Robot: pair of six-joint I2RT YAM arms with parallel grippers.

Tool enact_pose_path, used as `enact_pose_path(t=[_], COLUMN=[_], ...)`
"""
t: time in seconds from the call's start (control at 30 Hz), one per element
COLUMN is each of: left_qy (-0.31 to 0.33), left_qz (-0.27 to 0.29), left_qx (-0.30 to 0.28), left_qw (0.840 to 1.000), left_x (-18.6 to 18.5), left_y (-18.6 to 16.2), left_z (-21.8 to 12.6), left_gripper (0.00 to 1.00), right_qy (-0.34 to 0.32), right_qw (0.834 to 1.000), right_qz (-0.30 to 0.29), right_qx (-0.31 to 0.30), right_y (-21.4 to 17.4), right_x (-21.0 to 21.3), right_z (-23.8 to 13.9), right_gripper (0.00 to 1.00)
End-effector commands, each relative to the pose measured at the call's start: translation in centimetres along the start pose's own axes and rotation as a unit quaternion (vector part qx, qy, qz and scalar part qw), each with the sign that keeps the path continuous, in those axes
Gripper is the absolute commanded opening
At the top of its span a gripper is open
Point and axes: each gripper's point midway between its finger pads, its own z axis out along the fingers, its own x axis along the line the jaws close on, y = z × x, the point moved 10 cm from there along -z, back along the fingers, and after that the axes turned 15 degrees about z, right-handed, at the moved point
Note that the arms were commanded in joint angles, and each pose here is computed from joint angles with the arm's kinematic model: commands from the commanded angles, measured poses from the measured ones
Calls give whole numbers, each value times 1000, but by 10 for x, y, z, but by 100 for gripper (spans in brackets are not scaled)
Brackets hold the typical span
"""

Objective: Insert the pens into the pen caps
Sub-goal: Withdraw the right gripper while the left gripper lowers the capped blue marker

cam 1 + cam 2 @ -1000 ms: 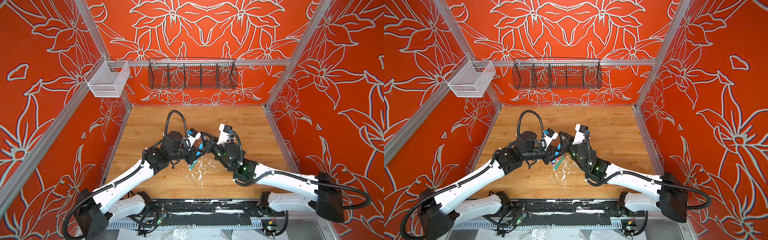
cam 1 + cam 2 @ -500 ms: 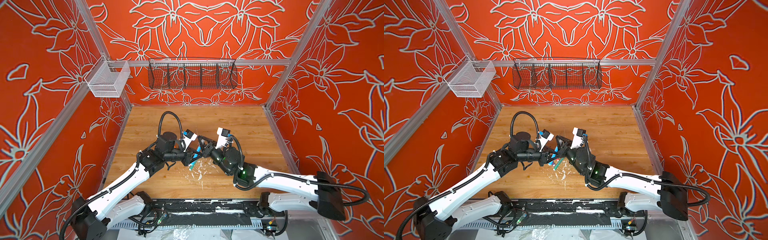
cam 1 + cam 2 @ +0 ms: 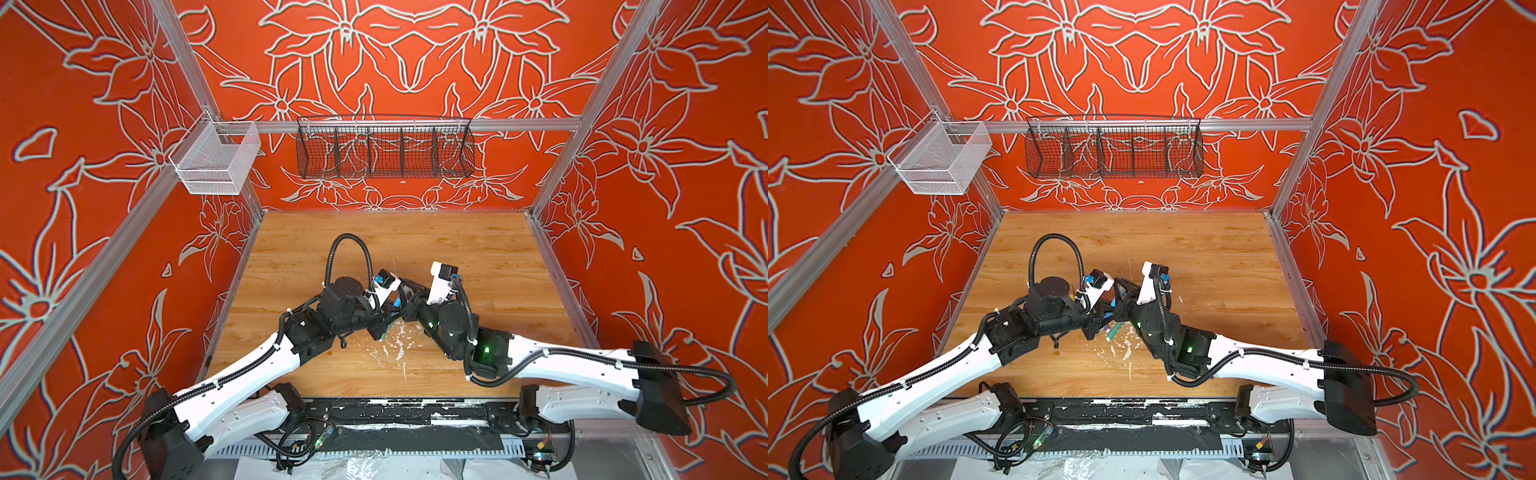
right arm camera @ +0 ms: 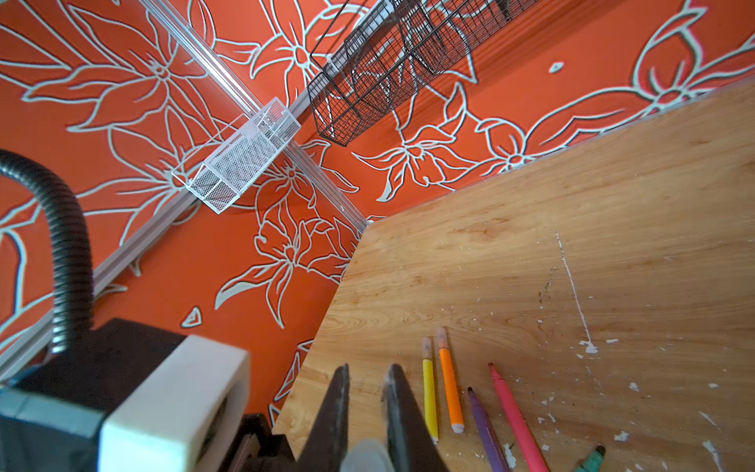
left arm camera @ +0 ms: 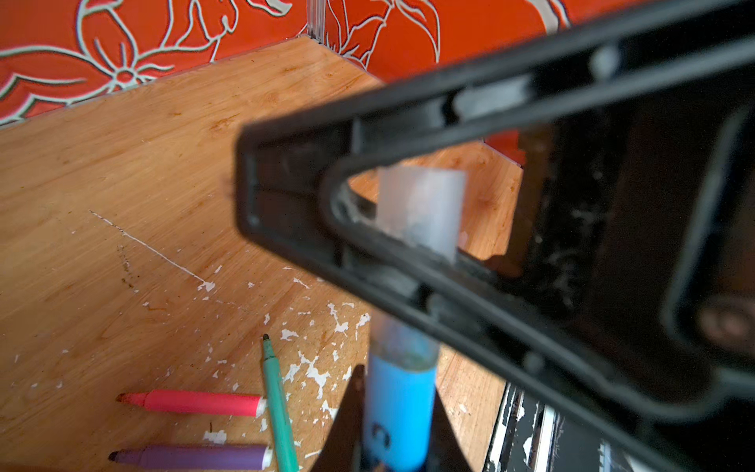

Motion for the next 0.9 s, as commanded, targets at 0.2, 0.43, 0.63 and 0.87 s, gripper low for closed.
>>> enact_pose_path(t=[0.2, 0.43, 0.63, 0.87], left_qy=[364, 466, 481, 468], left_qz=[-253, -363, -413, -448], left_qx=[-32, 108, 145, 173], left_qw=[896, 800, 760, 742], left_x=[68, 82, 96, 101], left_y=[-18, -92, -135, -149], left_z=[-40, -58, -58, -47], left_gripper=[0, 0, 0, 0], right_qy=[-68, -200, -288, -379], right_qw=[985, 952, 910, 884], right_qz=[-147, -221, -265, -214], right_qx=[63, -73, -135, -167], right_y=[40, 89, 99, 106], right_x=[-31, -82, -144, -212], right_z=[-60, -76, -76, -78], right_gripper=[52, 67, 76, 76])
